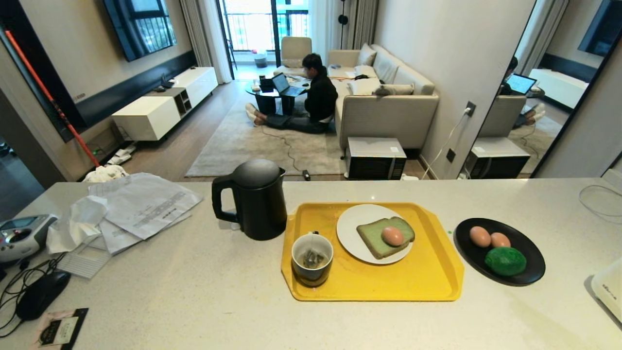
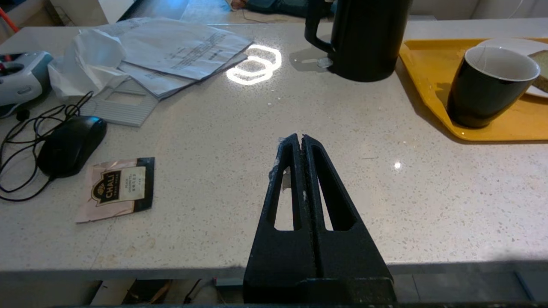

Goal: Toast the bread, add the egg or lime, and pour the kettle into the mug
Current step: Pick up the kettle

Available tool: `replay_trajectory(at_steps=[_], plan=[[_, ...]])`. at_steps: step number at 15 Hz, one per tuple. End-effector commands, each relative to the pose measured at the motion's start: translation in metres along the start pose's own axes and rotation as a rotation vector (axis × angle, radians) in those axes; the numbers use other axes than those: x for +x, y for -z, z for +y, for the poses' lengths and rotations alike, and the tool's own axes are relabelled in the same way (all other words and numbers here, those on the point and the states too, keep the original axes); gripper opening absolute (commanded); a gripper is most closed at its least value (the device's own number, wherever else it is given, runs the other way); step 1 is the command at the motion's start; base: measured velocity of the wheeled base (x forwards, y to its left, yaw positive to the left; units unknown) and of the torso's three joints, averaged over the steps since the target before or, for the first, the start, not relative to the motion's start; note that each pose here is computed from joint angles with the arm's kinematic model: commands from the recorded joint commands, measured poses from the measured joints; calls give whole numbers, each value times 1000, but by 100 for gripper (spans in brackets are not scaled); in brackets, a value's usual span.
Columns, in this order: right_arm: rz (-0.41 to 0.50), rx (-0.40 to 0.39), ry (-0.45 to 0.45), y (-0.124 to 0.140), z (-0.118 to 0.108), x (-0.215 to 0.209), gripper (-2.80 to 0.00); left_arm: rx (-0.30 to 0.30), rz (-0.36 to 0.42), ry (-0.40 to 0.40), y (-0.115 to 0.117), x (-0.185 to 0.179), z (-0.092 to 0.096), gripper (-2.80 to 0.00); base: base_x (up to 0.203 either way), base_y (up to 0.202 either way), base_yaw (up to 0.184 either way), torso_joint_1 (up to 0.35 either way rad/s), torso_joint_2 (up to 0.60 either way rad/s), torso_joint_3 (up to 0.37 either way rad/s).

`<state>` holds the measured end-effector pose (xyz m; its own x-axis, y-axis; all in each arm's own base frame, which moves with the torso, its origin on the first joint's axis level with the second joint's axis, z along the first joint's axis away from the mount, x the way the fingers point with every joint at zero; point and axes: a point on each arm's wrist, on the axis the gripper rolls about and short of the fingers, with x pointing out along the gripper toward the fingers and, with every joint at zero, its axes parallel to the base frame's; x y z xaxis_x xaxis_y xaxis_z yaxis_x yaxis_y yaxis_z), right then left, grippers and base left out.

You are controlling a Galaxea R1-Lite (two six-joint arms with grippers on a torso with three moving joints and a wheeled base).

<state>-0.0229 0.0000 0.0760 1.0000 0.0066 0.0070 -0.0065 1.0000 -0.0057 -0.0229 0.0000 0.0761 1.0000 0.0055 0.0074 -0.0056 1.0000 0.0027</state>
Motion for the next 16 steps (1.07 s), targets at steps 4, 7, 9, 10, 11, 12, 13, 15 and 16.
replay_trajectory(at_steps=[4, 7, 9, 10, 11, 12, 13, 15, 16], plan=[[2, 0, -1, 0, 0, 0, -280, 0, 0, -1, 0, 0, 0, -280, 0, 0, 0, -158, 306, -45], [2, 3, 2, 0, 0, 0, -280, 0, 1, -1, 0, 0, 0, -280, 0, 0, 0, -163, 299, -58], [2, 4, 2, 0, 0, 0, -280, -3, 0, -1, 0, 0, 0, -280, 0, 0, 0, -161, 304, -26], [1, 4, 2, 0, 0, 0, -280, -4, 0, -1, 0, 0, 0, -280, 0, 0, 0, -171, 309, 64], [2, 4, 2, 0, 0, 0, -280, -4, 0, -1, 0, 0, 0, -280, 0, 0, 0, -159, 292, 91], [2, 4, 2, 0, 0, 0, -280, -4, 0, -1, 0, 0, 0, -280, 0, 0, 0, -165, 328, 126], [2, 4, 2, 0, 0, 0, -280, -4, 0, -1, 0, 0, 0, -280, 0, 0, 0, -187, 325, 144], [2, 4, 2, 0, 0, 0, -280, -4, 0, -1, 0, 0, 0, -280, 0, 0, 0, -173, 312, 135], [2, 4, 2, 0, 0, 0, -280, -4, 0, -1, 0, 0, 0, -280, 0, 0, 0, -177, 325, 136]])
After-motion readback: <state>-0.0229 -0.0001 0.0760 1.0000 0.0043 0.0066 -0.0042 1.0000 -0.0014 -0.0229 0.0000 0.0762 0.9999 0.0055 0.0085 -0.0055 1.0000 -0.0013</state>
